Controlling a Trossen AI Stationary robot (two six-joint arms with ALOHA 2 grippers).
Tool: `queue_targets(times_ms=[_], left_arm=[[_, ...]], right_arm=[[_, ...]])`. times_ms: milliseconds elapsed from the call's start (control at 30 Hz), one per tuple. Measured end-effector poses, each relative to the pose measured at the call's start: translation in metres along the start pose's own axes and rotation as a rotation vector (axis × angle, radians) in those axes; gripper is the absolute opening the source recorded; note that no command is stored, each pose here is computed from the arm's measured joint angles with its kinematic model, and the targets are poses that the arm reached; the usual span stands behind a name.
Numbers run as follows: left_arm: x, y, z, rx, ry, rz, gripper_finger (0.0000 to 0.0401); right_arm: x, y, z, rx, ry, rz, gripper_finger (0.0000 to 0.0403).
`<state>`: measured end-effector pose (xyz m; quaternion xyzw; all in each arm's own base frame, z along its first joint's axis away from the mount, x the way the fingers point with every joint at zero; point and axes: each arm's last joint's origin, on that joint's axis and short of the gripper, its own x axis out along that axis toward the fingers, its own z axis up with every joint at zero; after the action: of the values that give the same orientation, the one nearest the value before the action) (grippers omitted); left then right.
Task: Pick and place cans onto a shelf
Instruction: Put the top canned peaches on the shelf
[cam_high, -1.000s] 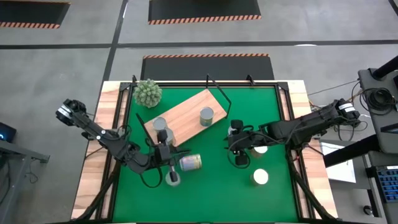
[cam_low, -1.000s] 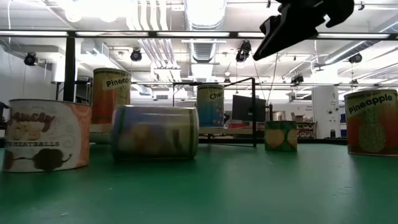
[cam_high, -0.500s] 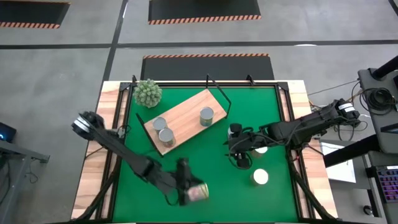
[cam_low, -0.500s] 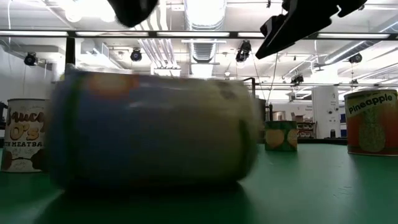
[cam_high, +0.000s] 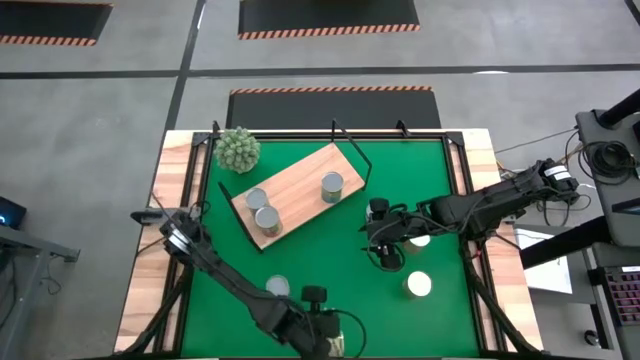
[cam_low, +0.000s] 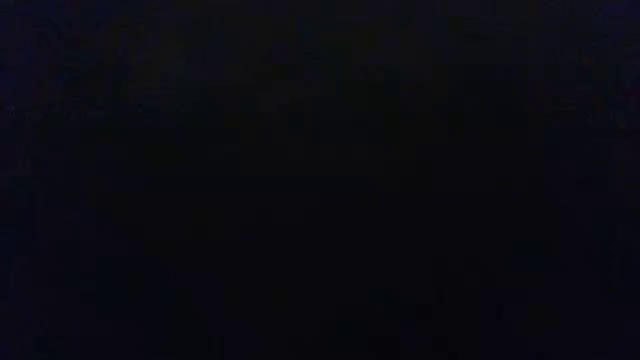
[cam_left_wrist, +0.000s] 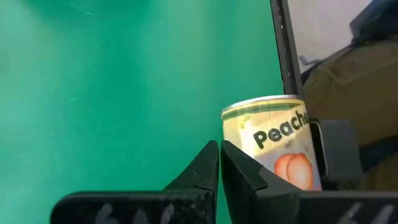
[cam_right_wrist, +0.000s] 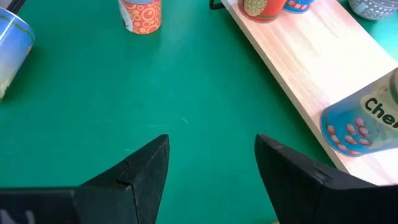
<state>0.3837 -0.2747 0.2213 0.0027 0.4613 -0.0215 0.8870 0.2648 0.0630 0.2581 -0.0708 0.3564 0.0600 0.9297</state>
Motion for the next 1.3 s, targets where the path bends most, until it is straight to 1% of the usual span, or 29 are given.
queue_targets(times_ms=[67, 167, 233, 367, 500, 633, 733, 800, 900, 1000, 1100, 1200, 1233, 1300], left_arm=[[-0.009, -0.004, 0.006, 0.008, 0.023, 0.011, 0.0], [-0.018, -0.013, 0.008, 0.032, 0.073, 0.019, 0.0], [-0.02, -0.021, 0.005, 0.05, 0.101, -0.002, 0.0], [-0.025, -0.034, 0.002, 0.061, 0.131, -0.081, 0.0], [-0.01, -0.036, -0.009, 0.042, 0.172, -0.073, 0.0], [0.004, -0.036, -0.017, 0.037, 0.154, -0.09, 0.0], [0.014, -0.033, -0.028, 0.032, 0.191, -0.068, 0.0], [0.016, -0.032, -0.03, 0.027, 0.194, -0.057, 0.0], [0.014, -0.03, -0.028, 0.041, 0.16, -0.006, 0.0], [0.011, -0.025, -0.028, 0.073, 0.145, 0.097, 0.0], [0.008, -0.02, -0.028, 0.095, 0.137, 0.179, 0.0], [0.006, -0.017, -0.029, 0.112, 0.138, 0.231, 0.0], [0.006, -0.016, -0.028, 0.118, 0.122, 0.261, 0.0], [0.006, -0.014, -0.027, 0.132, 0.068, 0.335, 0.0]], right_arm=[[0.0, 0.0, 0.0, -0.001, -0.001, 0.001, 0.0226], [0.0, 0.0, 0.0, 0.001, 0.0, 0.003, 0.0226], [0.0, 0.001, 0.0, 0.0, 0.0, 0.019, 0.0226], [0.0, 0.004, 0.0, 0.002, 0.0, 0.034, 0.0226], [-0.001, 0.005, 0.0, 0.0, -0.002, 0.038, 0.0226], [-0.001, 0.005, 0.0, 0.011, -0.001, 0.038, 0.0226], [-0.001, 0.005, 0.0, 0.016, -0.001, 0.038, 0.0227], [-0.001, 0.005, 0.0, 0.016, -0.001, 0.037, 0.0228], [-0.001, 0.005, 0.0, 0.017, -0.001, 0.037, 0.0228], [-0.001, 0.005, 0.0, 0.019, -0.001, 0.038, 0.0229], [0.001, 0.005, -0.001, 0.059, 0.006, 0.038, 0.0236], [0.004, 0.006, -0.001, 0.128, 0.012, 0.036, 0.0253], [0.005, 0.006, -0.001, 0.132, 0.016, 0.036, 0.0261], [0.007, 0.006, -0.003, 0.104, 0.033, 0.036, 0.0277]])
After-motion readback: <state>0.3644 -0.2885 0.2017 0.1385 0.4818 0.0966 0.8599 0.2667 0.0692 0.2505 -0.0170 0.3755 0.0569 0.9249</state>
